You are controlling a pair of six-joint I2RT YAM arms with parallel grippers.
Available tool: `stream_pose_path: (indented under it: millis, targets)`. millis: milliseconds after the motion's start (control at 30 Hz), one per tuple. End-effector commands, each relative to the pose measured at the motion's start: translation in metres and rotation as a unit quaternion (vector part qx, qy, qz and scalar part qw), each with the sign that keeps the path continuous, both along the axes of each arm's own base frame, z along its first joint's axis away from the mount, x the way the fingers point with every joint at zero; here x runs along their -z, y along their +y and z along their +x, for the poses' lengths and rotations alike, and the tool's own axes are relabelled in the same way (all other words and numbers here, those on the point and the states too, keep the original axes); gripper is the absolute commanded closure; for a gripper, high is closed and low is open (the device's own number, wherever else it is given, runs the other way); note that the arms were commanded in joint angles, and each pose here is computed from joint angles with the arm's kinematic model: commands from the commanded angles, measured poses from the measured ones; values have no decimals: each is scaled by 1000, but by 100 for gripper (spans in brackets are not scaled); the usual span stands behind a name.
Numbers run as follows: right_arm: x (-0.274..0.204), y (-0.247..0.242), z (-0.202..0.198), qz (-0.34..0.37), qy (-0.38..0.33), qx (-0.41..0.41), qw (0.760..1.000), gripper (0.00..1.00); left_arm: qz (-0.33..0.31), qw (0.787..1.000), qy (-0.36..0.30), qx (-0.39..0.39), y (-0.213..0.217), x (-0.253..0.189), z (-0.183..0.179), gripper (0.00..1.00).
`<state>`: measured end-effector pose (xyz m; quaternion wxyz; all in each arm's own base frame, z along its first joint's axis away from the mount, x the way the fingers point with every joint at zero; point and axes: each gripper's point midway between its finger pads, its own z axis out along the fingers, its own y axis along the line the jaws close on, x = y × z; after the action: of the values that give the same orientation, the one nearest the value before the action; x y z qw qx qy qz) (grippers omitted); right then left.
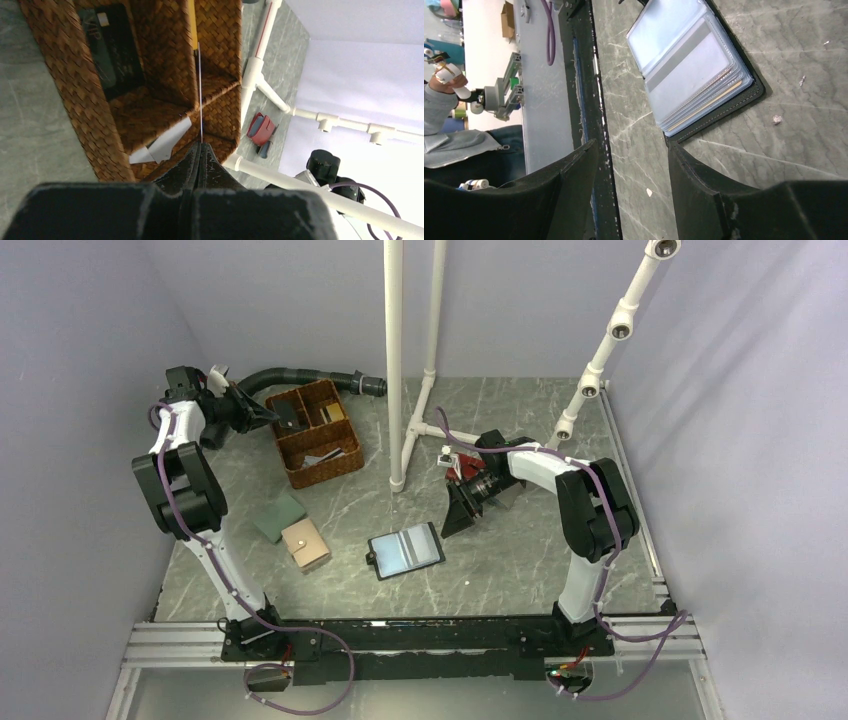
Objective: Take the credit cards out of the card holder
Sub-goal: Place the credit card in the storage box, then remove the credit card from the card holder.
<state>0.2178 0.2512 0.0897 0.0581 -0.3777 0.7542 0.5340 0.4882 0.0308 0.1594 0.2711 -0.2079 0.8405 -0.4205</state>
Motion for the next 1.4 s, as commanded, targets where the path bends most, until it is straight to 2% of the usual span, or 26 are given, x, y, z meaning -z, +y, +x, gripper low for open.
stream_pose_path:
  millis: [0,100,267,467,567,733,867,900,933,967,1033,1100,1200,1367]
  targets:
    - [-11,5,7,27,-13,-9,1000,44,16,1000,11,-4,9,7,12,100]
    - [-11,5,7,28,-10,-9,1000,44,22,999,23,-12,13,14,18,99]
    - [-11,5,7,28,-10,-11,1000,44,51,997,46,-31,19,21,22,83]
    - [-14,4,6,28,-17,-16,999,44,117,992,26,-42,24,-13,19,72]
    - [-17,4,5,28,-27,-19,999,44,153,987,9,-48,28,-36,7,67]
    - [-22,6,0,27,-48,-29,998,44,219,974,-14,-64,30,-68,-38,61]
    - [-22,9,-6,23,-61,-32,997,44,239,967,-3,-85,23,-76,-90,36]
    - [-22,11,-7,22,-61,-33,997,44,241,966,0,-97,23,-76,-102,25]
    - [-22,12,-8,20,-65,-31,997,44,242,963,-1,-116,23,-80,-117,9]
    - [-22,13,-9,20,-64,-27,997,44,241,961,19,-132,24,-69,-127,2]
    - [-20,16,-10,12,-60,-12,998,44,218,965,43,-143,14,-57,-149,0]
    - [-18,20,-8,10,-63,9,998,43,162,980,44,-110,-12,-48,-162,1]
    - [-15,24,-6,0,-35,66,997,42,73,995,26,-64,-51,-47,-179,15]
    - [-4,29,-1,-20,26,137,990,46,11,1000,26,-8,-123,-29,-220,18]
